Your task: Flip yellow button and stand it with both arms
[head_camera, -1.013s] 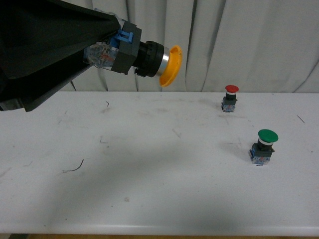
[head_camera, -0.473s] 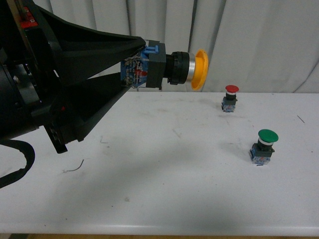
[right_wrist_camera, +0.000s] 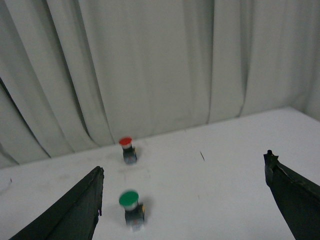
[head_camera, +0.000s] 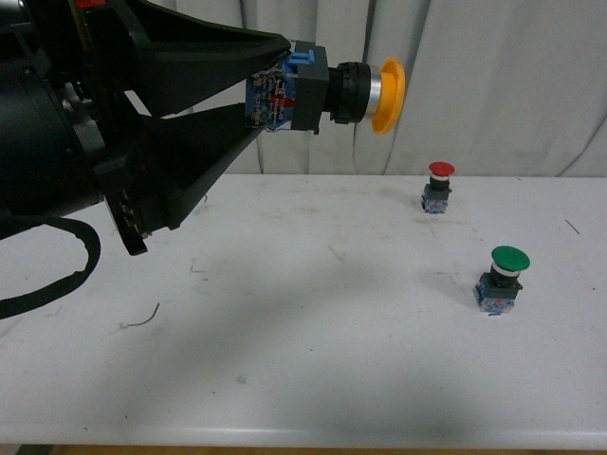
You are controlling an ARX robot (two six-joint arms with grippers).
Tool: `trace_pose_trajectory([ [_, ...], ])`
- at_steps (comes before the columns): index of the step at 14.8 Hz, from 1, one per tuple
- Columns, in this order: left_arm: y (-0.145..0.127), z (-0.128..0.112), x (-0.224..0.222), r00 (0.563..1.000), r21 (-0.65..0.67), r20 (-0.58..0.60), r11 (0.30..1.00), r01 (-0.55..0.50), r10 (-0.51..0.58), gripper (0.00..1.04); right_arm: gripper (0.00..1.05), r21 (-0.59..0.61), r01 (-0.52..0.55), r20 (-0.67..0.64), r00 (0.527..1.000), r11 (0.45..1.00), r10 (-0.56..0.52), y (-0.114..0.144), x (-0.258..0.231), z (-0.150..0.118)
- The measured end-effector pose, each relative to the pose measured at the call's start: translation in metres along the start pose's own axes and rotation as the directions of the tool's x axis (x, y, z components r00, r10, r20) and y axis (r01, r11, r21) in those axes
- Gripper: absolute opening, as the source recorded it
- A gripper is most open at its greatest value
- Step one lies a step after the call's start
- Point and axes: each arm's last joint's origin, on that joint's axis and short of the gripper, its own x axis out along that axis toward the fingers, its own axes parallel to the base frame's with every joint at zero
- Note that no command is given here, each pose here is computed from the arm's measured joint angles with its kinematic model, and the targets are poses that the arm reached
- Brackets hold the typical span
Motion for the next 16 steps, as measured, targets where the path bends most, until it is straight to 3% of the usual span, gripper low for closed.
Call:
trace_pose_trajectory([
  [3,0.004,0.003,0.006,1.000,-0.002,0.014,1.000,-0.009,0.009,0.32,0.98,0.019,-0.117,0.150,0.982,0.993,0.113,0.002,0.089,0.048],
  [6,0.016,0.004,0.007,0.999,-0.019,0.019,0.999,-0.043,0.043,0.32,0.98,0.100,-0.264,0.057,0.964,0.959,0.259,0.022,0.169,0.034],
  [7,0.017,0.006,0.007,0.999,-0.019,0.021,0.999,-0.047,0.047,0.32,0.98,0.123,-0.387,0.090,0.922,0.914,0.378,0.040,0.165,0.036],
  [8,0.018,0.006,0.007,0.999,-0.021,0.019,0.999,-0.048,0.048,0.32,0.98,0.151,-0.548,0.143,0.836,0.823,0.530,0.062,0.150,0.042],
  [10,0.018,0.007,0.006,0.998,-0.021,0.024,0.999,-0.050,0.050,0.32,0.98,0.266,-0.761,0.135,0.637,0.592,0.759,0.092,0.121,0.027],
  [11,0.018,0.007,0.006,0.998,-0.021,0.024,0.999,-0.050,0.050,0.32,0.98,0.383,-0.784,0.059,0.549,0.489,0.834,0.100,0.110,0.008],
  [12,0.018,0.007,0.006,0.999,-0.021,0.018,0.999,-0.047,0.048,0.32,0.98,0.507,-0.749,-0.011,0.489,0.426,0.872,0.105,0.104,-0.012],
  [14,0.018,0.007,0.007,0.999,-0.020,0.016,0.999,-0.045,0.045,0.32,0.98,0.660,-0.633,-0.069,0.485,0.404,0.872,0.105,0.108,-0.031],
  [16,0.018,0.007,0.007,0.999,-0.019,0.016,0.999,-0.044,0.044,0.32,0.98,0.741,-0.546,-0.078,0.507,0.390,0.858,0.105,0.121,-0.035],
])
